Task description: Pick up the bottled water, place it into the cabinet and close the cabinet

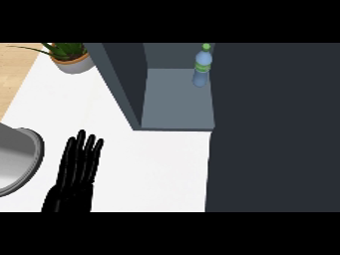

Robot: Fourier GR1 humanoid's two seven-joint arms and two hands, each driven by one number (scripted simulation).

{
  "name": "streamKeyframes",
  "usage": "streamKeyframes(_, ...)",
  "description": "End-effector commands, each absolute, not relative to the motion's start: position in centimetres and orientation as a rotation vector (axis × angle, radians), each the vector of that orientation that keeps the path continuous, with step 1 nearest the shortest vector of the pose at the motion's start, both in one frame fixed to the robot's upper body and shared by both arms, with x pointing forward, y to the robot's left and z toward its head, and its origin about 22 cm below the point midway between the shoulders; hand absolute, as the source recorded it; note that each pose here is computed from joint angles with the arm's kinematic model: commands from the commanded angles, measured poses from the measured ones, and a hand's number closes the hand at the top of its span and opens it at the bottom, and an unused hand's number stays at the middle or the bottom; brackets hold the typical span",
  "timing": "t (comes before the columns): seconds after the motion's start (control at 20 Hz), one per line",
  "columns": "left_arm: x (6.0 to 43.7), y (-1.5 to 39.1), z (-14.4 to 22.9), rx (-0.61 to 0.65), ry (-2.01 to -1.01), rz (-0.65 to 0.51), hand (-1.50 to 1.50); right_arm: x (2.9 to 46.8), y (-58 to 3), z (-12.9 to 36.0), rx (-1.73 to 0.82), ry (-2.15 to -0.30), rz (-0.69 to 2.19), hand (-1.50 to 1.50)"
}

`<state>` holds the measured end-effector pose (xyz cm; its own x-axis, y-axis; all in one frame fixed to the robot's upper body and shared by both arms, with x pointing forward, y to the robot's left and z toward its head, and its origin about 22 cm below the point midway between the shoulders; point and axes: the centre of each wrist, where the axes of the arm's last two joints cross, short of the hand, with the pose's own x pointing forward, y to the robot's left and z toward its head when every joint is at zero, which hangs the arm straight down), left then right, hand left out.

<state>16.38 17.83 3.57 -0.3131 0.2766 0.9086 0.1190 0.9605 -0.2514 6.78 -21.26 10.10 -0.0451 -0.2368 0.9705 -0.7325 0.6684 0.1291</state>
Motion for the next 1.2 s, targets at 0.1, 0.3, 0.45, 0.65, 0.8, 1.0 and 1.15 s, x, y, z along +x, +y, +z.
streamKeyframes(0.1, 16.2, 20.2, 3.8, -0.276, -1.887, 0.194, -1.50, 6.2, -19.0, 15.7, 0.684, -1.750, 0.710, 1.50)
streamKeyframes(0.3, 14.7, 21.5, 4.4, -0.267, -1.886, 0.187, -1.50, 6.8, -16.8, 15.9, 0.676, -1.769, 0.785, 1.50)
streamKeyframes(0.45, 14.3, 22.0, 4.2, -0.273, -1.882, 0.191, -1.50, 7.6, -15.2, 16.0, 0.645, -1.772, 0.807, 1.50)
streamKeyframes(0.65, 14.9, 23.3, 4.8, -0.268, -1.899, 0.176, -1.50, 8.4, -13.7, 16.6, 0.647, -1.792, 0.820, 1.50)
streamKeyframes(0.8, 14.7, 23.4, 4.7, -0.280, -1.905, 0.205, -1.50, 9.1, -12.5, 16.6, 0.634, -1.781, 0.850, 1.50)
streamKeyframes(1.0, 13.9, 24.2, 4.3, -0.280, -1.885, 0.200, -1.50, 9.9, -11.4, 16.9, 0.615, -1.792, 0.883, 1.50)
streamKeyframes(1.15, 13.5, 24.9, 4.4, -0.299, -1.882, 0.187, -1.50, 11.1, -10.9, 16.9, 0.580, -1.805, 0.909, 1.50)
